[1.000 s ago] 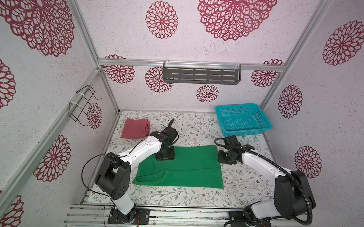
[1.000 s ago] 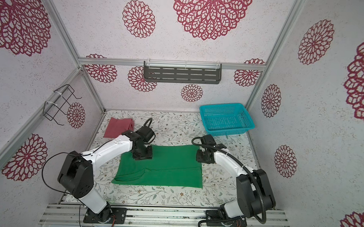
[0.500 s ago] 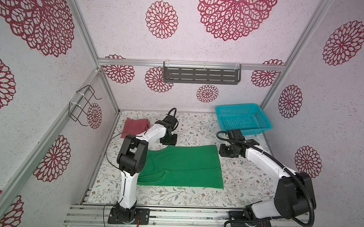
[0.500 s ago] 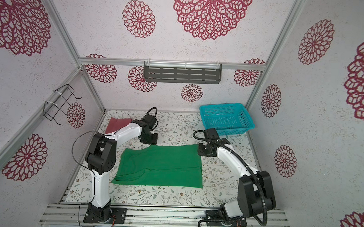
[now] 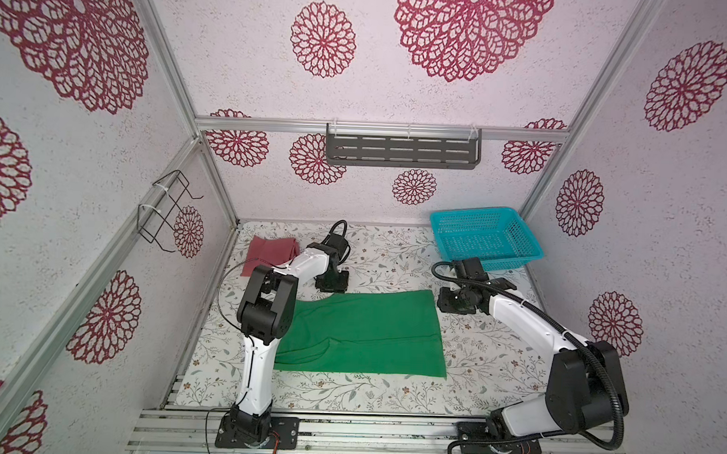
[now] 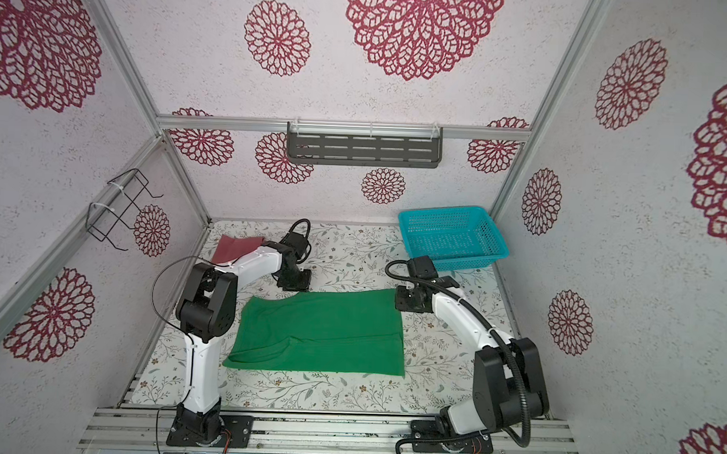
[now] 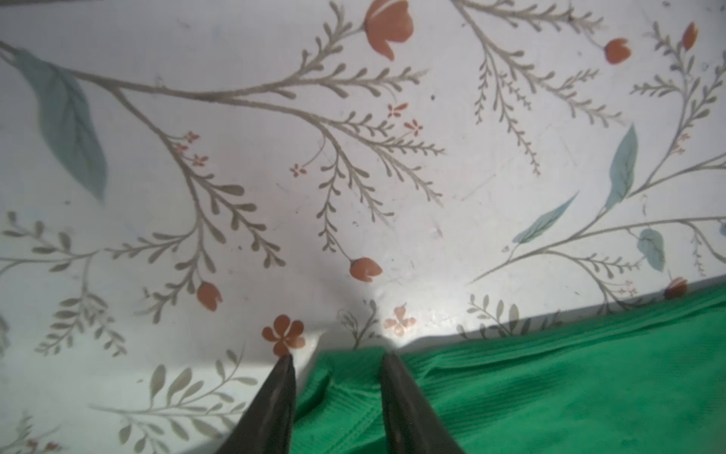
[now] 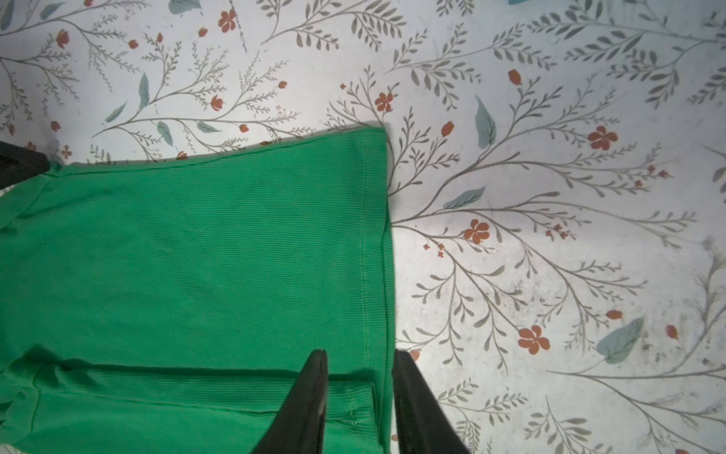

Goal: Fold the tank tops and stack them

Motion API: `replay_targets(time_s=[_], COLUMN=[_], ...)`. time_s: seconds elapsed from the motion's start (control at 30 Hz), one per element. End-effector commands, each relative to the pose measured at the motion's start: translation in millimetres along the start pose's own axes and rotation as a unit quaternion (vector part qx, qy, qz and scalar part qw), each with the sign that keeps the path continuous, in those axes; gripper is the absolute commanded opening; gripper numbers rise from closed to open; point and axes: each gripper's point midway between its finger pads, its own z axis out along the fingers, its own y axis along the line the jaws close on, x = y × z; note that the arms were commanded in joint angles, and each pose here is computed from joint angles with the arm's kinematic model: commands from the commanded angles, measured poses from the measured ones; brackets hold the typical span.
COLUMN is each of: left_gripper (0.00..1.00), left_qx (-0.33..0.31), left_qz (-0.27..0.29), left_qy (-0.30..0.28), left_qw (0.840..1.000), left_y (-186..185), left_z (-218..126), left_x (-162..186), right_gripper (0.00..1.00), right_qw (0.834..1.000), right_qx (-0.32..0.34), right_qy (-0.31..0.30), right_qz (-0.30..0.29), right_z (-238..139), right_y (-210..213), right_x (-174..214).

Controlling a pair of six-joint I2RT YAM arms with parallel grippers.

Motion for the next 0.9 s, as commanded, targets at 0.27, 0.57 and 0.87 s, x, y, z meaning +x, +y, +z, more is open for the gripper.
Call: replay_targets(time_s=[0.27, 0.57, 0.87], left_gripper=[0.13, 0.00, 0.00], left_qx=[0.021, 0.020, 0.021], left_qz=[0.009, 0.014, 0.015], left_qy=[-0.004, 0.000, 0.004], left_qw=[1.000, 1.000, 1.000], left_y=[-9.5, -9.4, -9.4], left_z=[8.0, 7.2, 6.3], left_x=[-7.1, -4.1, -1.5], right_gripper=[0.41, 0.41, 0.36], right_qw=[0.998, 0.996, 0.995], right_qx=[0.022, 0.009, 0.006], right_qy=[-0.031, 0.000, 0.028], right_qz=[-0.059, -0.085, -0.092], right_z=[38.0, 83.0, 114.9], right_y=[-5.7, 1.5, 0.4], right_x=[-56.1, -68.2, -58.5])
